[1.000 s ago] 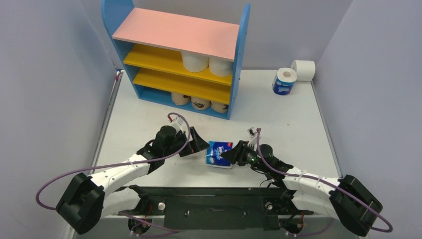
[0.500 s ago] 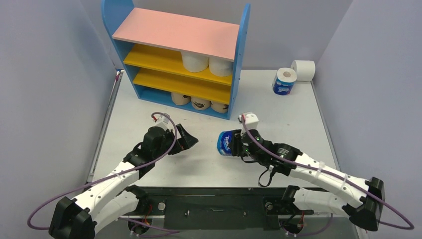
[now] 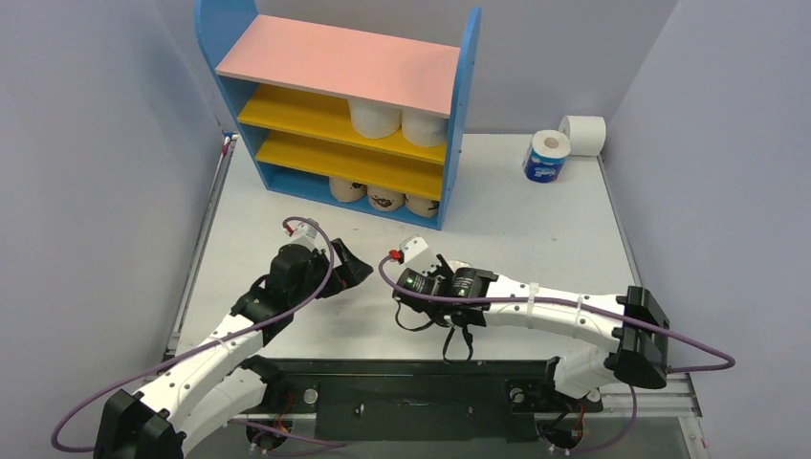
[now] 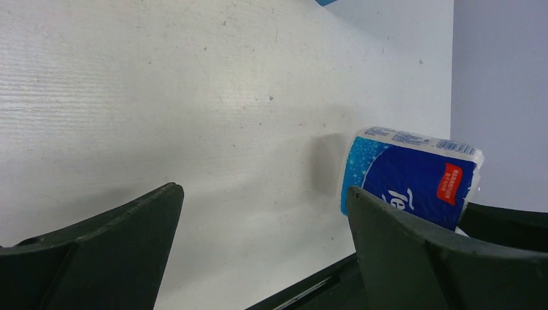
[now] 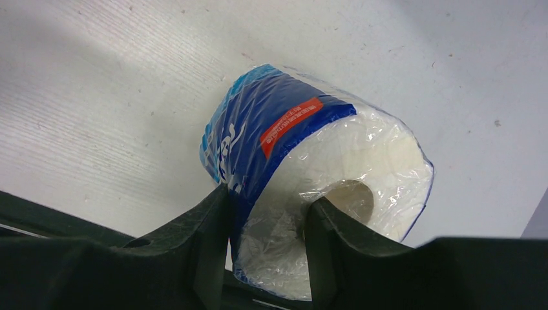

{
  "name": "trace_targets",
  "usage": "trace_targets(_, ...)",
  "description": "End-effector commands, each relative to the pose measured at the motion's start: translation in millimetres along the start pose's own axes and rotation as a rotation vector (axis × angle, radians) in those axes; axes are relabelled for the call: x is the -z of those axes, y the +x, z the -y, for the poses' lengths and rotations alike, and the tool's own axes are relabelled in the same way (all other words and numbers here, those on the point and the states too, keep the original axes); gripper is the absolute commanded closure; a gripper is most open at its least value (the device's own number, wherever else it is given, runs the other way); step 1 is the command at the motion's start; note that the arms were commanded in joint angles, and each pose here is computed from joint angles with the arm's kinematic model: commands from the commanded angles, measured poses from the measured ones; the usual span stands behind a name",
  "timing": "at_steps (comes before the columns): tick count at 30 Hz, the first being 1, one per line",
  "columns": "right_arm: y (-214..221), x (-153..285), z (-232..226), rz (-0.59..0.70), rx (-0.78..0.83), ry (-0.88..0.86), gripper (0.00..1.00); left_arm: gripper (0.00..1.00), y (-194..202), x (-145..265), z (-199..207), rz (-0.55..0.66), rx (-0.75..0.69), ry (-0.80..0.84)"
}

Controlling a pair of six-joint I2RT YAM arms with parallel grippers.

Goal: Place and organize the paper towels onto the shelf
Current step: Adjust the paper towel at the center of the board.

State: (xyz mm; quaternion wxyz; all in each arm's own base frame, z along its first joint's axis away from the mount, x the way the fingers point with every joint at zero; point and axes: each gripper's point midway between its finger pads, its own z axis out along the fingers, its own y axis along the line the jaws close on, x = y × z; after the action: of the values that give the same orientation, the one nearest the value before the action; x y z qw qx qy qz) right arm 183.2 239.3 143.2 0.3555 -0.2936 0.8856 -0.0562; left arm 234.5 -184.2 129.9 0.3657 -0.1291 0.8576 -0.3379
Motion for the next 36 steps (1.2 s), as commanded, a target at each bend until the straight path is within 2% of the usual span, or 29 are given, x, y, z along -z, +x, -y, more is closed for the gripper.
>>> trace_targets(1,-5,-2,0,-0.005,0.073,0.025,0.67,0.03,-13,3,15,0.031,-0.010,0.046)
trace_targets(6,2,-11,-16,-0.027,0.073,-0.032,0.65,0.04,-16,2,5,0.050,0.000,-0.009)
trace_targets(9,5,-16,-24,-0.039,0.072,-0.062,0.64,0.04,-16,-1,-2,0.051,0.054,-0.045)
trace_targets(14,11,-24,-31,-0.052,0.054,-0.083,0.62,0.04,-13,-4,6,0.015,0.082,-0.021)
trace_targets(18,10,-22,-32,-0.041,0.028,-0.100,0.53,0.04,-16,-4,-3,0.027,0.071,-0.063)
trace_targets(23,6,-17,-31,-0.026,0.001,-0.117,0.33,0.04,-20,-4,-14,0.011,0.106,-0.068)
trace_targets(24,5,-15,-30,-0.017,-0.011,-0.114,0.29,0.04,-18,-4,-17,0.008,0.121,-0.061)
trace_targets(28,-5,-1,-22,0.030,-0.065,-0.134,0.21,0.04,-21,-2,-14,0.033,0.154,-0.001)
trace_targets(33,-26,27,-1,0.132,-0.168,-0.172,0.18,0.04,-30,2,-3,0.028,0.115,0.003)
trace_targets(36,-37,41,29,0.237,-0.279,-0.147,0.18,0.04,-26,1,10,-0.008,0.048,0.001)
